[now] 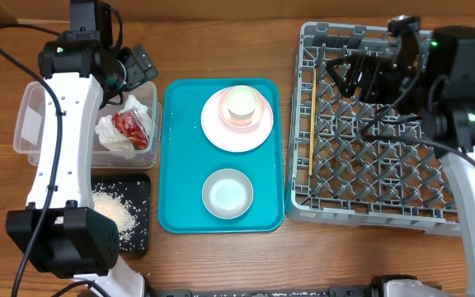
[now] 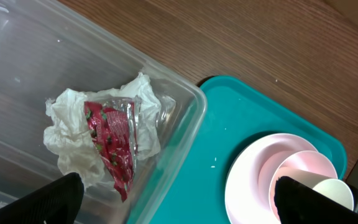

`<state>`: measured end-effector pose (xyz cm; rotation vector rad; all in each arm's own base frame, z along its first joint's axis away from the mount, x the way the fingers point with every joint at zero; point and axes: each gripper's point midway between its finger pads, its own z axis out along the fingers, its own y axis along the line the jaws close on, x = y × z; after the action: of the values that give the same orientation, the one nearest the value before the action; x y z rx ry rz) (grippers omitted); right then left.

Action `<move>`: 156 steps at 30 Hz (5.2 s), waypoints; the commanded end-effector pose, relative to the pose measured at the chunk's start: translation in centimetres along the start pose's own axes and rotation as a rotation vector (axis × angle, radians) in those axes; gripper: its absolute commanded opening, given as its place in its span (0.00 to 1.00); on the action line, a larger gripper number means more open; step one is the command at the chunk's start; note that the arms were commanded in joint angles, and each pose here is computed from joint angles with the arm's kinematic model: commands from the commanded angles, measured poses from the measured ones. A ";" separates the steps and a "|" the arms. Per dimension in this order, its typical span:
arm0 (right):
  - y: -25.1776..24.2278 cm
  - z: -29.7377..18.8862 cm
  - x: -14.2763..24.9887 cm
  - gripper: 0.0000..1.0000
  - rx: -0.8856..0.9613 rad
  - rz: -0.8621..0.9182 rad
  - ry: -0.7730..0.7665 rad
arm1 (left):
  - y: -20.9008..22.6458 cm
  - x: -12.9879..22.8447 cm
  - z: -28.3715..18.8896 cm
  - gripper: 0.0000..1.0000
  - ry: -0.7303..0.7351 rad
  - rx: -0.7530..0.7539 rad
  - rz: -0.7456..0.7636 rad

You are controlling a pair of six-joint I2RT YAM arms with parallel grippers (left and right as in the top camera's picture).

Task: Sort waste into correct bins and load items into the dishwasher

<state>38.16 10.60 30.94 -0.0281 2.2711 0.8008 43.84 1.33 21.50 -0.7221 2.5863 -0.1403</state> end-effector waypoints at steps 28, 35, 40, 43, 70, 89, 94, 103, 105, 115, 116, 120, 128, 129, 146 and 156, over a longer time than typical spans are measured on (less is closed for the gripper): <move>-9.6 12.0 16.9 0.04 0.737 0.028 0.552 | -0.6 -0.4 -0.9 1.00 -0.024 0.021 0.017; -9.4 12.0 16.2 0.22 0.730 0.022 0.539 | -0.6 -0.4 -0.9 1.00 -0.024 0.021 0.017; -7.0 10.3 12.2 0.30 0.708 -0.001 0.506 | -0.6 -0.4 -0.9 1.00 -0.024 0.021 0.017; -5.3 9.0 9.8 0.52 0.691 -0.005 0.473 | -0.6 -0.4 -0.9 1.00 -0.024 0.021 0.017; -5.8 13.1 11.4 0.58 0.522 -0.079 0.487 | -0.6 -0.4 -0.9 1.00 -0.024 0.021 0.017; -8.5 16.5 10.6 0.04 0.555 -0.125 0.316 | -0.6 -0.4 -0.9 1.00 -0.024 0.021 0.017; -8.0 16.5 9.7 0.21 0.547 -0.127 0.298 | -0.6 -0.4 -0.9 1.00 -0.024 0.021 0.017; -8.9 15.5 10.6 0.24 0.603 -0.130 0.340 | -0.6 -0.4 -0.9 1.00 -0.024 0.021 0.017; -9.1 15.3 11.0 0.23 0.611 -0.128 0.360 | -0.6 -0.4 -0.9 1.00 -0.024 0.021 0.017; -8.8 14.9 12.4 0.13 0.595 -0.105 0.418 | -0.6 -0.4 -0.9 1.00 -0.024 0.021 0.017; -8.7 14.9 12.4 0.13 0.589 -0.103 0.420 | -0.6 -0.4 -0.9 1.00 -0.024 0.021 0.017; -8.7 15.0 12.3 0.13 0.588 -0.103 0.416 | -0.6 -0.4 -0.9 1.00 -0.024 0.021 0.017; -8.6 15.2 12.0 0.13 0.582 -0.105 0.401 | -0.6 -0.4 -0.9 1.00 -0.024 0.021 0.017; -8.6 15.2 12.0 0.13 0.582 -0.105 0.401 | -0.6 -0.4 -0.9 1.00 -0.024 0.021 0.017; -5.0 12.5 6.8 0.47 0.550 -0.124 0.319 | -0.6 -0.4 -0.9 1.00 -0.024 0.021 0.017; -1.7 8.6 3.5 0.56 0.536 -0.127 0.292 | -0.6 -0.4 -0.9 1.00 -0.024 0.021 0.017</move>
<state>40.77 14.83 18.70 -0.0584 2.7561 0.0681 43.82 1.33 21.49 -0.7224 2.5869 -0.1395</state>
